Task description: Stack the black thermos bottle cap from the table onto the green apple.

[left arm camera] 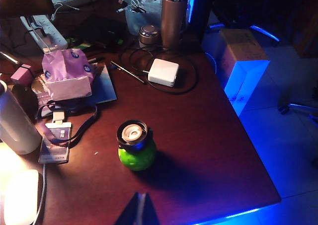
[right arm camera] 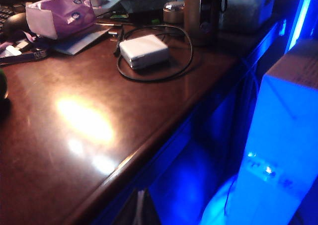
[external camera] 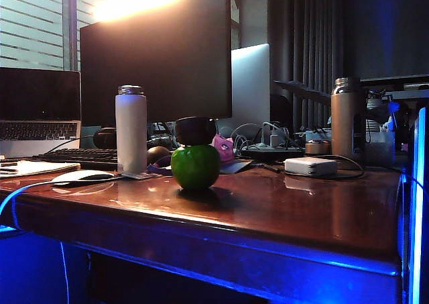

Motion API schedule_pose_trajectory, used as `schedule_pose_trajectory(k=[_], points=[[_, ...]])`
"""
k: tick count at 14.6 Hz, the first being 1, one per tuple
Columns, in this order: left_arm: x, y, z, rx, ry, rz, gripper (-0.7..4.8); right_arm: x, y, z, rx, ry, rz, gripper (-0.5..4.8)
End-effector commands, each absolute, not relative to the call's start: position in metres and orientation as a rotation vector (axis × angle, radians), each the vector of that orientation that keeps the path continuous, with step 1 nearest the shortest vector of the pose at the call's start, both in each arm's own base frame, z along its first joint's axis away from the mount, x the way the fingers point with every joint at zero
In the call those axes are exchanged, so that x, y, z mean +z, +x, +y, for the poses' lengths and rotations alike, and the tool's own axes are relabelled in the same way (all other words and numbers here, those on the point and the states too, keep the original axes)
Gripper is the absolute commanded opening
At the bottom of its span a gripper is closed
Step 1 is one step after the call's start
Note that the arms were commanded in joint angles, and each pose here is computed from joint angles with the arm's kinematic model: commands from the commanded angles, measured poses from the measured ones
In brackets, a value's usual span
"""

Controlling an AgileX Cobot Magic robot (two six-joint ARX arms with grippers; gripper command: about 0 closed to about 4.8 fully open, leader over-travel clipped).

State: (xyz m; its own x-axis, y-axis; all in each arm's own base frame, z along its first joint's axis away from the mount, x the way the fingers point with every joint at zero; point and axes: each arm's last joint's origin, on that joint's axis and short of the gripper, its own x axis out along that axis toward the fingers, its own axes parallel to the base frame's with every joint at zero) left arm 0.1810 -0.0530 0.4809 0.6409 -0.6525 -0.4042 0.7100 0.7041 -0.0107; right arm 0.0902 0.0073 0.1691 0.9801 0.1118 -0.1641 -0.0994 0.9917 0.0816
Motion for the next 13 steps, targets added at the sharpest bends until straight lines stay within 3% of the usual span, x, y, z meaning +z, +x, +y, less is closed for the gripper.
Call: schedule_pose_trajectory(k=[1, 13], points=[[0.4824, 0.1799, -0.0529, -0.786, 0.157, 0.386, -0.03, 0.1604, 0.0921, 0.0076, 0.107, 0.080, 0.185, -0.01], [0.4824, 0.1799, -0.0529, -0.786, 0.157, 0.386, -0.03, 0.1520, 0.0924, 0.0077, 0.106, 0.106, 0.232, -0.01]])
